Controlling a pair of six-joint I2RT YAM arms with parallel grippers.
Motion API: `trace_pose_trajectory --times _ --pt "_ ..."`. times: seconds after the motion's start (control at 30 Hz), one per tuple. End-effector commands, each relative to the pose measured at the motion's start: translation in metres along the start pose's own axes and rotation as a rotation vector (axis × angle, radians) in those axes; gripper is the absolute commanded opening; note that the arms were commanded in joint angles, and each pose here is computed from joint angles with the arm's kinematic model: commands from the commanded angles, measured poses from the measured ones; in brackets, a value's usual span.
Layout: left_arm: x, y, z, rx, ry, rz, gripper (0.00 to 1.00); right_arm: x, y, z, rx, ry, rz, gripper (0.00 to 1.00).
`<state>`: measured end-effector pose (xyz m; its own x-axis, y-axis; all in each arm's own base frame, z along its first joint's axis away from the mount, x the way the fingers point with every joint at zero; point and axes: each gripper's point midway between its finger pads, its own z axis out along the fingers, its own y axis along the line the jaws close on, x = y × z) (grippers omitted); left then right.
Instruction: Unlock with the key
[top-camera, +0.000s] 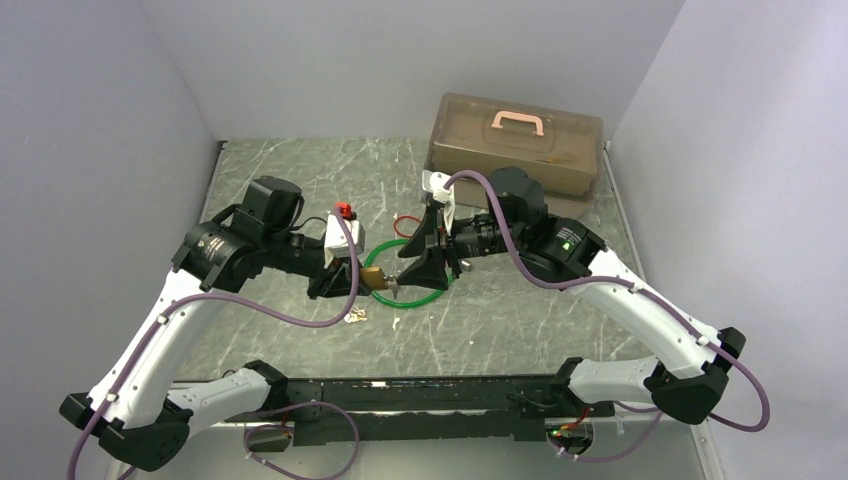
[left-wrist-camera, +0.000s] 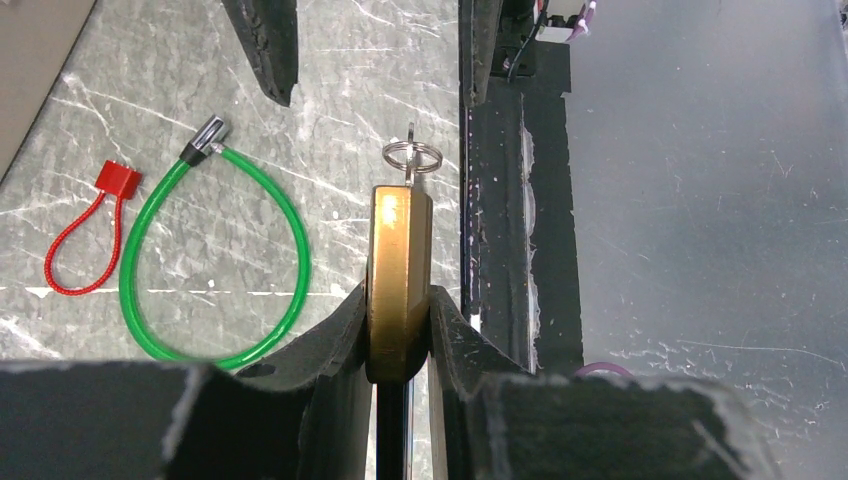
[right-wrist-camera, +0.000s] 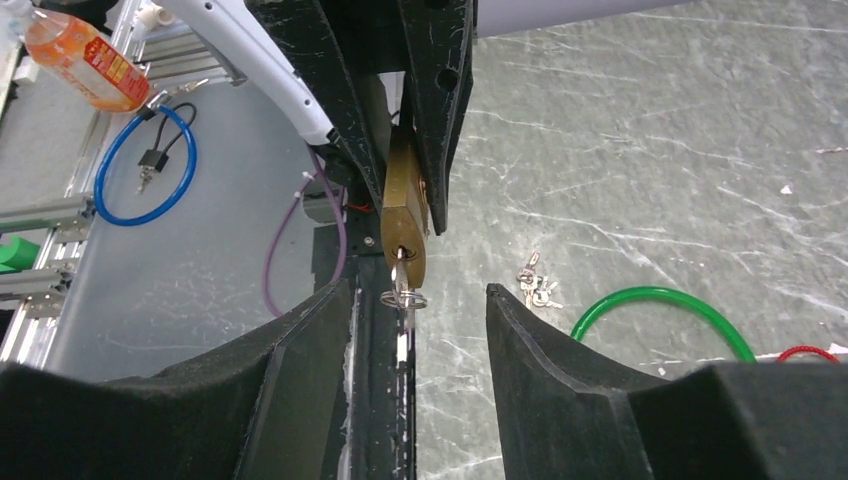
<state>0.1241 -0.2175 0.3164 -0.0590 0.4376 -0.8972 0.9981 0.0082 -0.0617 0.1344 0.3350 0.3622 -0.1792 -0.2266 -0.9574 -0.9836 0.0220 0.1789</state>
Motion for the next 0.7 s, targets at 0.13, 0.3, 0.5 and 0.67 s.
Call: trace_pose_trajectory --times 0.13,0.3,0.5,0.67 --pt "-0.033 -0.008 -0.01 0.011 -0.101 0.098 0.0 -0.028 0.01 -0.003 -0.042 -0.078 -0.024 0.51" --pt "-0.035 -0.008 -0.011 0.008 -0.105 0.101 0.0 -0.023 0.006 0.001 -0.037 -0.068 -0.01 0.5" --pt "-0.036 -0.007 -0.011 0.008 -0.106 0.097 0.0 -0.019 0.003 0.004 -0.033 -0.055 -0.009 0.49" --pt "-0.037 -0.007 -0.011 0.007 -0.107 0.098 0.0 -0.018 0.003 0.005 -0.041 -0.055 -0.01 0.42"
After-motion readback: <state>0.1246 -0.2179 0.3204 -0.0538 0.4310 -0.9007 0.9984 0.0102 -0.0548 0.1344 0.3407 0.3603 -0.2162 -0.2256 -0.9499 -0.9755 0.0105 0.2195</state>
